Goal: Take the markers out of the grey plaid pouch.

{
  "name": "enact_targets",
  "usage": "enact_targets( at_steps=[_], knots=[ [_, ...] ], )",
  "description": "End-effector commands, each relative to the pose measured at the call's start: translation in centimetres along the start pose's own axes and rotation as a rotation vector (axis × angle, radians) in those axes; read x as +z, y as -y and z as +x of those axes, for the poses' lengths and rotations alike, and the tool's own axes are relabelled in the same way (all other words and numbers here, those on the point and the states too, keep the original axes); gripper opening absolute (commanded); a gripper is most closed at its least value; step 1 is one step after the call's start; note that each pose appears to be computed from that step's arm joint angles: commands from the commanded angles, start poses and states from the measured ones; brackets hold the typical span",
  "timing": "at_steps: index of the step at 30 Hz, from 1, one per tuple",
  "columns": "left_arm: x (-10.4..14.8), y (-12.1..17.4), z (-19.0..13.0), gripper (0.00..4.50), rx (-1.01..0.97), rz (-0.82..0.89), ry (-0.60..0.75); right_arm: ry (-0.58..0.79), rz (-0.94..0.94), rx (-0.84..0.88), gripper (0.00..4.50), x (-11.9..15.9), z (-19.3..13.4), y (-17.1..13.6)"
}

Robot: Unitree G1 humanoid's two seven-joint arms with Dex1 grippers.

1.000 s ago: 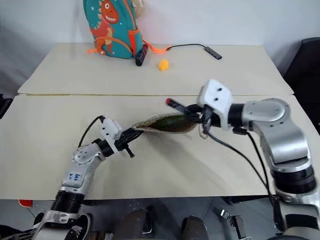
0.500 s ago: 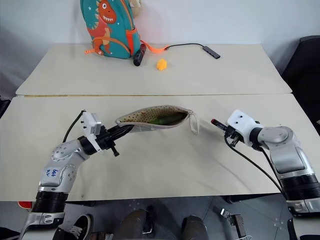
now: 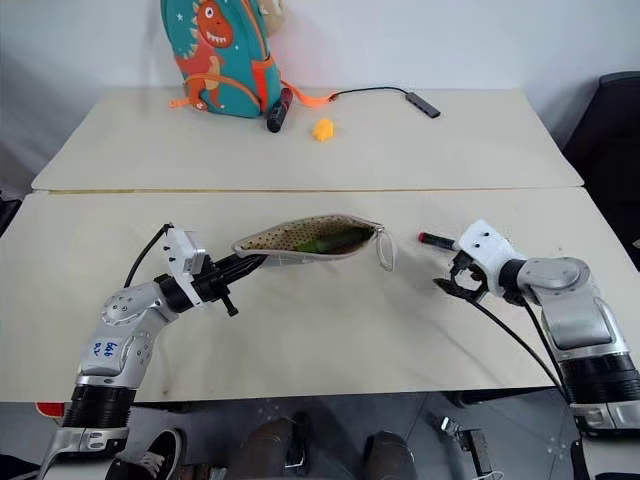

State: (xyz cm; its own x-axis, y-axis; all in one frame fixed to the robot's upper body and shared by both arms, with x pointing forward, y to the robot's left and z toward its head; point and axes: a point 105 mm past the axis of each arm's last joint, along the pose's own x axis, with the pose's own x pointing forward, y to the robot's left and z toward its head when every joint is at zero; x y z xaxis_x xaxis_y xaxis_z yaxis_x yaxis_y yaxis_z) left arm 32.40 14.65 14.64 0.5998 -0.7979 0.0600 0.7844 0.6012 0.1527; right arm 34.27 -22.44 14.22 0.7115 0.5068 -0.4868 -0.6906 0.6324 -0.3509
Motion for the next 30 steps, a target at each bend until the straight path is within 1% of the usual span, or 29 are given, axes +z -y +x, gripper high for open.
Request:
enact_targets(
  at_steps=[1,4,7,10,12,14,17,19,20,22,25,26,28,30],
  knots=[
    [0.8,0.1,0.1,0.00,-0.011,0.039,0.026,0.128,-0.020,-0.025,4.47,4.1,-2.1,1.3],
    [0.7,0.3,0.3,0.00,-0.017,0.040,0.026,0.228,-0.026,-0.020,4.47,6.9,-2.6,1.3],
    [0.8,0.5,0.5,0.00,-0.023,0.040,0.031,0.317,-0.065,0.018,4.47,9.6,-2.9,0.3],
    [0.8,0.5,0.5,0.00,-0.018,0.042,0.029,0.432,-0.117,0.026,4.47,13.2,-3.5,-0.6],
    [0.8,0.5,0.5,0.00,-0.018,0.041,0.030,0.484,-0.161,0.055,4.47,15.1,-3.9,-1.6],
    [0.8,0.6,0.5,0.00,-0.018,0.039,0.031,0.504,-0.169,0.098,4.47,15.8,-3.8,-2.7],
    [0.8,0.6,0.7,0.00,-0.014,0.027,0.041,0.511,-0.200,0.191,4.47,16.3,-3.2,-5.6],
    [0.8,0.7,0.8,0.00,-0.017,0.030,0.041,0.504,-0.219,0.239,4.07,16.1,-2.1,-7.8],
    [0.8,0.8,0.9,0.00,-0.019,0.033,0.039,0.524,-0.186,0.250,3.84,16.3,-1.7,-8.3],
    [0.8,0.9,1.0,0.00,-0.023,0.034,0.039,0.532,-0.165,0.242,3.15,16.4,-1.1,-8.7],
    [0.8,1.2,1.2,0.00,-0.034,0.030,0.047,0.471,-0.249,0.202,2.12,15.3,0.8,-9.5],
    [0.8,1.3,1.3,0.00,-0.035,0.031,0.046,0.459,-0.278,0.186,1.79,15.1,1.2,-9.5],
    [0.9,1.3,1.4,0.00,-0.036,0.034,0.047,0.453,-0.270,0.141,1.12,15.0,1.6,-8.7],
    [1.0,1.3,1.5,0.00,-0.032,0.028,0.056,0.405,-0.357,0.095,1.12,14.2,2.0,-8.1]
  ],
)
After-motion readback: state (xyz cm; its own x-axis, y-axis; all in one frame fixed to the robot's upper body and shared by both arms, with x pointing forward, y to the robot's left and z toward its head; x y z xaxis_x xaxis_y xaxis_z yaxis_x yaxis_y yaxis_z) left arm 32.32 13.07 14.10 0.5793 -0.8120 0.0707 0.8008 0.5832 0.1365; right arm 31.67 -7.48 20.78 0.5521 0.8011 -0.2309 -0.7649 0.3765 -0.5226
